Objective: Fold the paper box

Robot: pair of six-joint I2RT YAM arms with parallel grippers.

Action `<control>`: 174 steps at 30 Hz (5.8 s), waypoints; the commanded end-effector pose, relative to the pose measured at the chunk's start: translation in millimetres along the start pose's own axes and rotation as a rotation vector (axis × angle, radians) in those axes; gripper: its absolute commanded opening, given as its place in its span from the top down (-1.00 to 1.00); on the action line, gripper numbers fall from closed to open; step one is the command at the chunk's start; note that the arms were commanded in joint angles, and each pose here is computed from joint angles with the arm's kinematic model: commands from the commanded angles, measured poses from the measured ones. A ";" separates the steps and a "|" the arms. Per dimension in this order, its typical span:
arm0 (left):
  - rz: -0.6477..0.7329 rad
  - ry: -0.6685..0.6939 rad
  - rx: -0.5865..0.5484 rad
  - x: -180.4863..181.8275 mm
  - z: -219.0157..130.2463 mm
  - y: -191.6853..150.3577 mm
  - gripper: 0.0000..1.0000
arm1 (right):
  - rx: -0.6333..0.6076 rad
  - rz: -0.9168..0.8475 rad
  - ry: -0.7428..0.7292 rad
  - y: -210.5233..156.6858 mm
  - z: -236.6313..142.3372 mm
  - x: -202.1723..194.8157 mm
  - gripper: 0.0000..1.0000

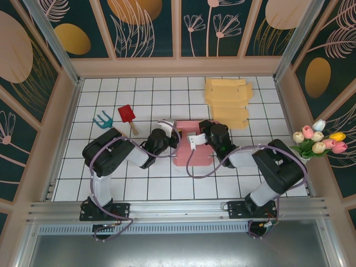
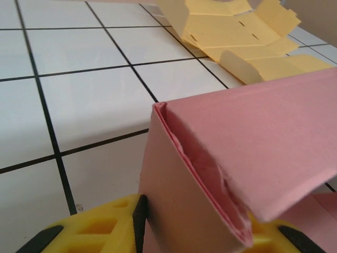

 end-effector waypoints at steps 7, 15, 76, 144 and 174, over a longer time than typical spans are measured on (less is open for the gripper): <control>-0.059 0.287 -0.066 15.3 10.9 15.5 0.63 | -0.054 -0.070 0.278 9.1 -3.4 61.5 1.00; -0.049 0.683 -0.049 47.6 -7.1 4.8 1.00 | -0.049 -0.039 0.287 7.6 -1.2 58.3 1.00; 0.057 0.606 -0.052 44.4 -12.6 6.4 0.91 | -0.048 0.041 0.301 13.4 1.1 54.7 1.00; 0.067 0.778 -0.017 53.4 -5.9 8.5 1.00 | -0.019 0.095 0.303 16.4 5.6 51.7 1.00; 0.038 0.594 0.020 40.9 9.0 -11.6 1.00 | -0.012 0.124 0.295 16.1 6.7 46.8 1.00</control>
Point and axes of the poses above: each hand's point on the last joint's axis, 136 mm out from that joint toward the fingers, its own z axis out along the fingers, its own x axis along the line the jaws close on, y = z × x, the point moved 7 cm from there along -z, back along the fingers, and after that the axes turned 9 degrees about z, right-handed, at the moved point
